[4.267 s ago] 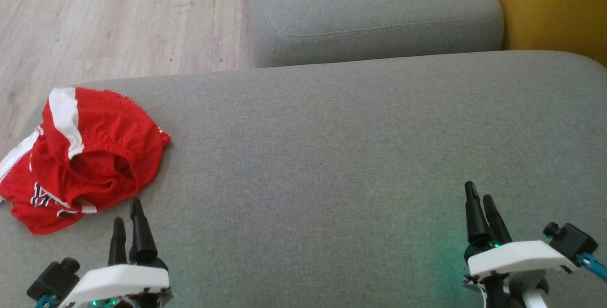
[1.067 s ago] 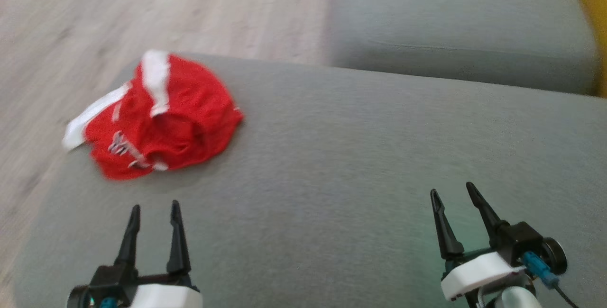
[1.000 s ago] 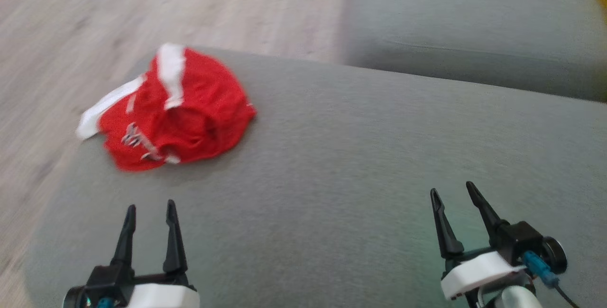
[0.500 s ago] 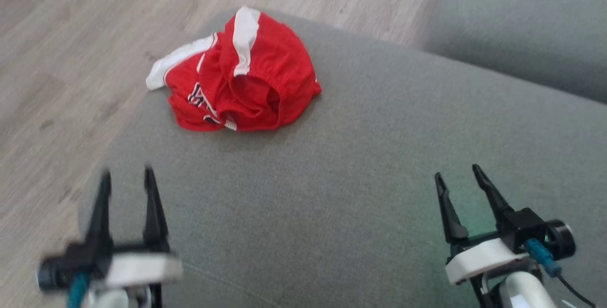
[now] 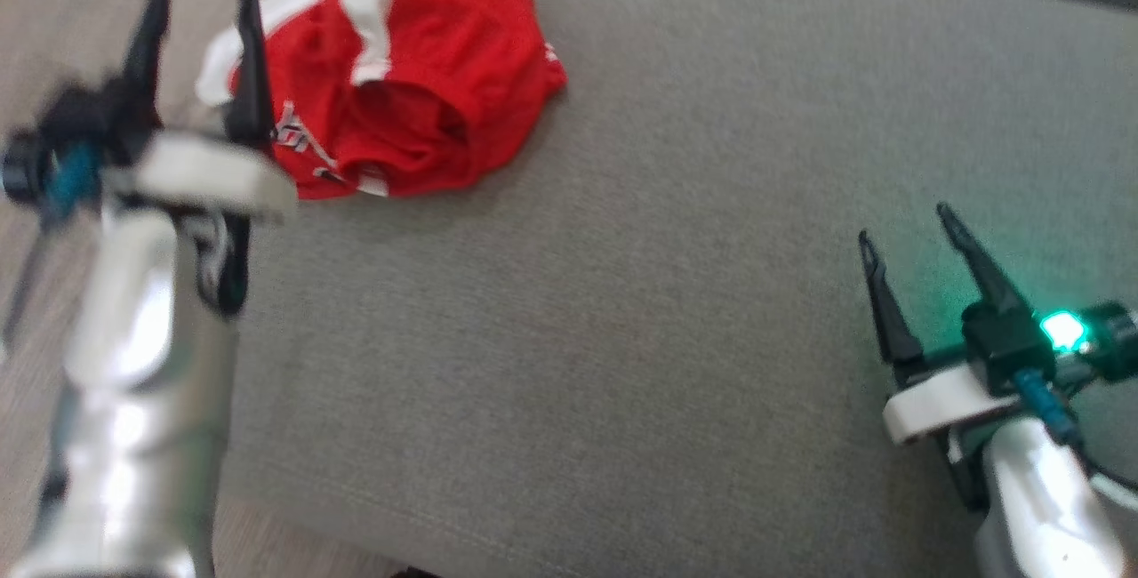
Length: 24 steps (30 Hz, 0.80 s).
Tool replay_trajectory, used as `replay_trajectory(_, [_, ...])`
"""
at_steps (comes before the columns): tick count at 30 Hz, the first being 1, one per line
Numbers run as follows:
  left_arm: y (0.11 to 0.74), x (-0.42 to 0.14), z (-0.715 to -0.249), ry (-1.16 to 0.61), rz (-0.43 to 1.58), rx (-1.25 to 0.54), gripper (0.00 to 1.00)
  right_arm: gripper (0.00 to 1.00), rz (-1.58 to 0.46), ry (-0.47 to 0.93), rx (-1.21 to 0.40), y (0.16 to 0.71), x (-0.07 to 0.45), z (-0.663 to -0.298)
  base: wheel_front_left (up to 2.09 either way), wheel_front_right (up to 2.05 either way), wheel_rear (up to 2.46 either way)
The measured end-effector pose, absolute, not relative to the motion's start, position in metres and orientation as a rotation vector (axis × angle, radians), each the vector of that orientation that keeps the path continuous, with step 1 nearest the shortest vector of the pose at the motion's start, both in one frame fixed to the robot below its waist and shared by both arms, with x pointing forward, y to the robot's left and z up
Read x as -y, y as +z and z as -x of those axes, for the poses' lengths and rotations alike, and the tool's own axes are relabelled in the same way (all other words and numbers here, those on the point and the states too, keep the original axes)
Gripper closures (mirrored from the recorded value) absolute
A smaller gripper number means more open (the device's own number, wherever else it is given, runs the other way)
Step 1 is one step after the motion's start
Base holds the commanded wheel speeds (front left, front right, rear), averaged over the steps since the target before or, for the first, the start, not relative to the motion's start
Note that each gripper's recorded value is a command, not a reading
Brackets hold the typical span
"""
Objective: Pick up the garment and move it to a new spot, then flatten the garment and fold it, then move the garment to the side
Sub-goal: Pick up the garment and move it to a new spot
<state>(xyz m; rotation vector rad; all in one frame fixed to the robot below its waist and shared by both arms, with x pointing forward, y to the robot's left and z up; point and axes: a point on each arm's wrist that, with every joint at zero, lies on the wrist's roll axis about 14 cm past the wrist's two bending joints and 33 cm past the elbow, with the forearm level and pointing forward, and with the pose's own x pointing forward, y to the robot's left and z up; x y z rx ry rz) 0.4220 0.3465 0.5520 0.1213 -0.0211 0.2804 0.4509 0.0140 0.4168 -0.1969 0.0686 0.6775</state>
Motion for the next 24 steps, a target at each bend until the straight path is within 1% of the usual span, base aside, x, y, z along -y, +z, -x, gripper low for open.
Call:
replay_trajectory(4, [0.534,-0.342,-0.468,0.242,-0.090,-0.090,0.00,0.00,0.216,0.659,-0.083,0.403,-0.001,-0.465,0.00,0.00,0.00])
replay_trajectory(7, [0.499,-0.325,-0.486,0.187,-0.064,-0.211,0.00,0.00,0.220,0.648,-0.102,0.392,0.006,-0.470,0.00,0.00,0.00])
replay_trajectory(11, [0.444,-0.307,-0.483,0.152,0.002,-0.380,0.00,0.00,0.220,0.636,-0.112,0.384,0.015,-0.472,0.00,0.00,0.00])
replay_trajectory(13, [0.416,-0.308,-0.474,0.157,0.008,-0.482,0.00,0.00,0.218,0.635,-0.111,0.381,0.015,-0.475,0.00,0.00,0.00])
replay_trajectory(15, [0.403,-0.315,-0.469,0.169,-0.008,-0.528,0.00,0.00,0.217,0.628,-0.104,0.382,0.017,-0.480,0.00,0.00,0.00])
replay_trajectory(16, [0.402,-0.318,-0.469,0.174,-0.015,-0.530,0.52,0.00,0.216,0.624,-0.100,0.382,0.017,-0.482,0.00,0.00,0.00])
replay_trajectory(17, [0.403,-0.319,-0.471,0.175,-0.021,-0.519,0.52,0.00,0.217,0.620,-0.097,0.383,0.018,-0.484,0.00,0.00,0.00])
replay_trajectory(18, [0.407,-0.319,-0.475,0.171,-0.028,-0.495,1.00,0.00,0.217,0.617,-0.095,0.384,0.019,-0.484,0.00,0.00,0.00])
replay_trajectory(24, [0.449,-0.313,-0.500,0.119,-0.095,-0.330,1.00,0.00,0.202,0.607,-0.094,0.391,0.016,-0.480,0.00,0.00,0.00])
